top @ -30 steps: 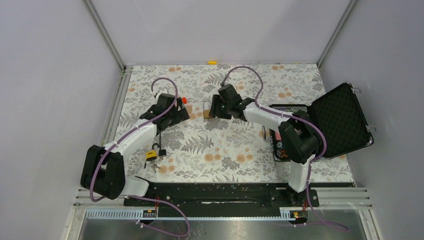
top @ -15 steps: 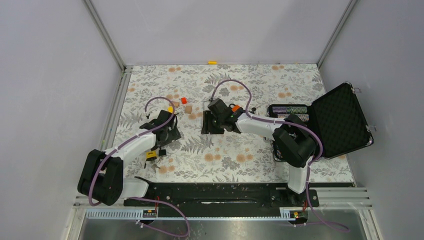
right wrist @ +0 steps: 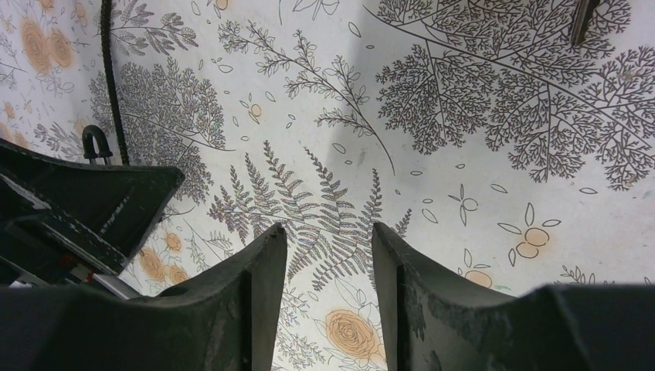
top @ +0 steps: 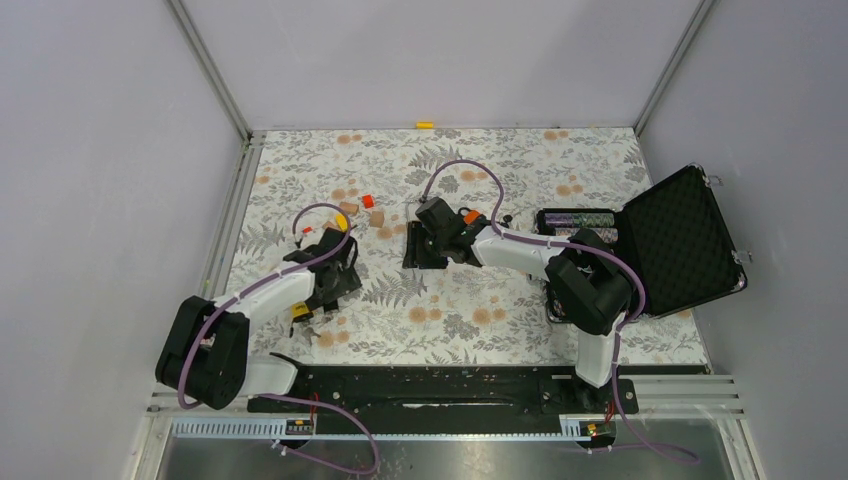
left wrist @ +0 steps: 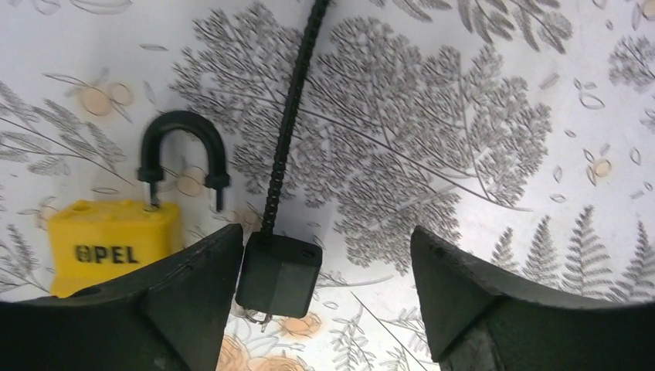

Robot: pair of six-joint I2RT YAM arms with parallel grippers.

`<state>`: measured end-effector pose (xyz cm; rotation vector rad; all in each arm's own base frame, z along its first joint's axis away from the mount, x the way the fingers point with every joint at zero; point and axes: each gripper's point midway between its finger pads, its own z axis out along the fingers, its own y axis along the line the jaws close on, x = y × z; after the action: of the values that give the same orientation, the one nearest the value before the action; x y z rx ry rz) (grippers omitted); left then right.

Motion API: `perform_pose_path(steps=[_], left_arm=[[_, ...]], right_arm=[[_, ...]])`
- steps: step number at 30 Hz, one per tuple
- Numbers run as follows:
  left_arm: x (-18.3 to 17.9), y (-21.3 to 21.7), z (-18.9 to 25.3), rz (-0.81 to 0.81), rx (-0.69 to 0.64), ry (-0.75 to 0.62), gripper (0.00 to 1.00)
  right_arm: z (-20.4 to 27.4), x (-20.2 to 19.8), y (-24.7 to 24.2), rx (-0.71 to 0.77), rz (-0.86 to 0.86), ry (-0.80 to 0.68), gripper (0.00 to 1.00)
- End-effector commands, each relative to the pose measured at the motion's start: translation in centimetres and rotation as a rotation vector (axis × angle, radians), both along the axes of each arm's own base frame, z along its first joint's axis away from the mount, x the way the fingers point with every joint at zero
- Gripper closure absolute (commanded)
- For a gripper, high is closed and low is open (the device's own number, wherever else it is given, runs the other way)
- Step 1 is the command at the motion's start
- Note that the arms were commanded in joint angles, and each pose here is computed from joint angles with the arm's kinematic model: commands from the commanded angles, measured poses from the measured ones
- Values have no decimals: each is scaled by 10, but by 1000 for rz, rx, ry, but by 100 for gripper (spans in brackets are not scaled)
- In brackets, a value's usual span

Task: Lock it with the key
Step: Pick up the lock from the center of the board.

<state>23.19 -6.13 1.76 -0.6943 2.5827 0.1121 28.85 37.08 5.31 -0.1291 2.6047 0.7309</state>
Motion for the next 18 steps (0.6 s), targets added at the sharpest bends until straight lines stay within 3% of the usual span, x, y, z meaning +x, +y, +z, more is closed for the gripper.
perform_pose_path(steps=[1, 4, 11, 18], left_arm=[[-7, -20, -4, -28, -53, 19, 25], [-13, -31, -5, -56, -58, 26, 31], [-18, -26, -13, -50, 8, 60, 34], [-20, -26, -14, -38, 11, 74, 68]], right_arm=[[25, 1, 3, 48, -1, -32, 49], [25, 1, 0, 44, -2, -34, 50], [25, -3, -5, 41, -6, -33, 51], [28, 0, -10, 46, -22, -37, 52]])
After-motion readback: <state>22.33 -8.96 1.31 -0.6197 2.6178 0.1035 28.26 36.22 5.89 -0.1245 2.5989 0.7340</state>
